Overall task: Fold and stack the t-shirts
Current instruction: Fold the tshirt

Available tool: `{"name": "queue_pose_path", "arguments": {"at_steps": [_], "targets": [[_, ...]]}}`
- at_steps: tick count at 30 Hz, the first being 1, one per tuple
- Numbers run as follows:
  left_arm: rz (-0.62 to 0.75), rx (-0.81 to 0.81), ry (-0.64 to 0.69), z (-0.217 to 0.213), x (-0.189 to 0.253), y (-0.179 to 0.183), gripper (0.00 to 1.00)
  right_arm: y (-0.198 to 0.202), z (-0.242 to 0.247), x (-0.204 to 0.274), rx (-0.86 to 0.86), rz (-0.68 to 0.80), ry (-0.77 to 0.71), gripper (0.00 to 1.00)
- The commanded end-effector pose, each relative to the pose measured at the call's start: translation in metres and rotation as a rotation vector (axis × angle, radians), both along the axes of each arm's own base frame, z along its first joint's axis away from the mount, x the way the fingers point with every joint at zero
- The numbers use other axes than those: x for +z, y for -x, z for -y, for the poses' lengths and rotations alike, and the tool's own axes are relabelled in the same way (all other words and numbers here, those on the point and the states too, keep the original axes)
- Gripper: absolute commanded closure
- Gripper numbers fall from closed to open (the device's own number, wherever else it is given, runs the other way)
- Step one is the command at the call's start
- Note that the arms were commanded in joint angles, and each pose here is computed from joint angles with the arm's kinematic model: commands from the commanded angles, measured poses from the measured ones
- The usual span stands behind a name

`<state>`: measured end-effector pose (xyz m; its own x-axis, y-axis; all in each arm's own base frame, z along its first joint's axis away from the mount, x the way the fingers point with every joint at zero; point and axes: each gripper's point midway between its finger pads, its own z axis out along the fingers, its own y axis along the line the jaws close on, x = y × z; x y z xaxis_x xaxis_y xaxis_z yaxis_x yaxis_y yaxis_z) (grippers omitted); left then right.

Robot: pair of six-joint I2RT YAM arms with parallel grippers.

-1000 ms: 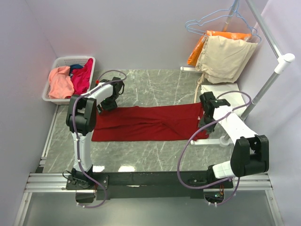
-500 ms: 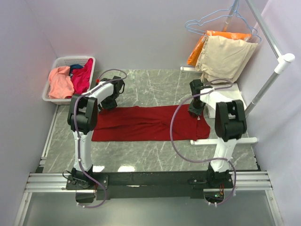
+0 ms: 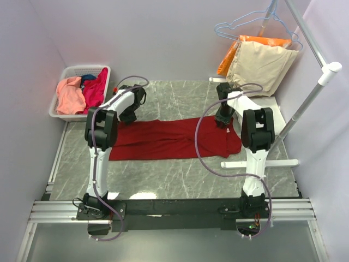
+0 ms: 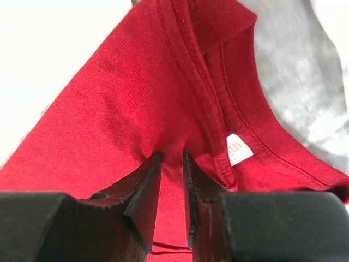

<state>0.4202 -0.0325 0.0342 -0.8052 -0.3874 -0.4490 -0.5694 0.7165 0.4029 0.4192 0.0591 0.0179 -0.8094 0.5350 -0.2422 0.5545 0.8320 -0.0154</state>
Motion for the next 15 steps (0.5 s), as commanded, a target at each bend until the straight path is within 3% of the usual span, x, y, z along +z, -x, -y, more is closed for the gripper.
{"name": "queue_pose_path", "arguments": {"at_steps": [1,15], "targets": [[0.037,0.046,0.004,-0.005,-0.003,-0.021,0.27,-0.012,0.003,-0.002,-0.015,-0.032,0.028,0.70],[0.220,0.097,0.042,-0.032,0.010,-0.101,0.25,-0.038,0.035,0.007,-0.127,-0.030,0.053,0.76]]}}
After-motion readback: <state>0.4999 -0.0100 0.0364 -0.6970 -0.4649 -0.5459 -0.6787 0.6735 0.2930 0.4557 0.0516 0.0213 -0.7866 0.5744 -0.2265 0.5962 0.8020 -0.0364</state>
